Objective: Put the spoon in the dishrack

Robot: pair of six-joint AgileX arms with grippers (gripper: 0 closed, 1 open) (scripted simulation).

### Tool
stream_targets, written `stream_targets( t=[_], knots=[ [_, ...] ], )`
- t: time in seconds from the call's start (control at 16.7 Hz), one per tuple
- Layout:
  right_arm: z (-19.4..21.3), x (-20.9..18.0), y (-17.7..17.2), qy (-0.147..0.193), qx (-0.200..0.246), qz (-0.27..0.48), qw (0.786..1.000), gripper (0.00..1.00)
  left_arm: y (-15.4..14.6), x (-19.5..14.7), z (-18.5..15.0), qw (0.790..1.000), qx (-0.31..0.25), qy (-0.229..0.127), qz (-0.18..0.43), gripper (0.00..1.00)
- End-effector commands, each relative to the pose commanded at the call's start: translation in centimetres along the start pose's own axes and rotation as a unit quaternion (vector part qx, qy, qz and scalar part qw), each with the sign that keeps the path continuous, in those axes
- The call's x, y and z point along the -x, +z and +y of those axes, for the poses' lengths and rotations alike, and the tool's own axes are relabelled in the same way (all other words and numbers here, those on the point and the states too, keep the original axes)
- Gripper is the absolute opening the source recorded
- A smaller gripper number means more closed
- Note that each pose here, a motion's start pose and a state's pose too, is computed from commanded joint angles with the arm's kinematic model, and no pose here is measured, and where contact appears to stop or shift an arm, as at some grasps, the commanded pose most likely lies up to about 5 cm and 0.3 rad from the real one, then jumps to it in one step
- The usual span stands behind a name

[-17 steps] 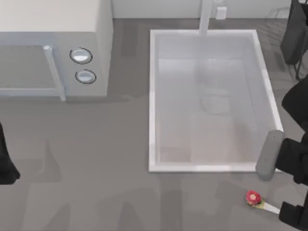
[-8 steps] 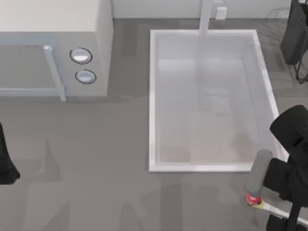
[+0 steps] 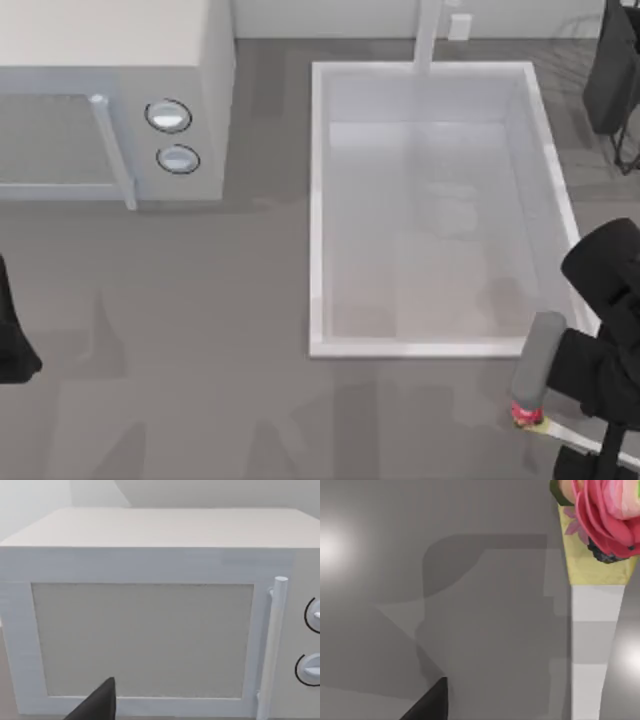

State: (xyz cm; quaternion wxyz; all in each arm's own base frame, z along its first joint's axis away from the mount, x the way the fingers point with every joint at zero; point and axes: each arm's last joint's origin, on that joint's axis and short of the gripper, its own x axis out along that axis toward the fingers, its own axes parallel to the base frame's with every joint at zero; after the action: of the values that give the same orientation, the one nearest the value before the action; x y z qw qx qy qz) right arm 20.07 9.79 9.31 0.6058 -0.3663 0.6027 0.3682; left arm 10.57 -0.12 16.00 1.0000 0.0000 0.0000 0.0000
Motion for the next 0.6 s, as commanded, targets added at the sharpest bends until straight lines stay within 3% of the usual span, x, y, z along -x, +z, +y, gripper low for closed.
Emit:
stream_targets(
  t=[0.54, 0.6],
  knots=[
    [0.0, 0.0, 0.0, 0.0, 0.0, 0.0, 1.0, 0.02, 0.0, 0.0, 0.0, 1.0, 0.0, 0.0, 0.0, 1.0],
    [0.0, 0.0, 0.0, 0.0, 0.0, 0.0, 1.0, 0.0, 0.0, 0.0, 0.0, 1.0, 0.0, 0.0, 0.0, 1.0]
  ],
)
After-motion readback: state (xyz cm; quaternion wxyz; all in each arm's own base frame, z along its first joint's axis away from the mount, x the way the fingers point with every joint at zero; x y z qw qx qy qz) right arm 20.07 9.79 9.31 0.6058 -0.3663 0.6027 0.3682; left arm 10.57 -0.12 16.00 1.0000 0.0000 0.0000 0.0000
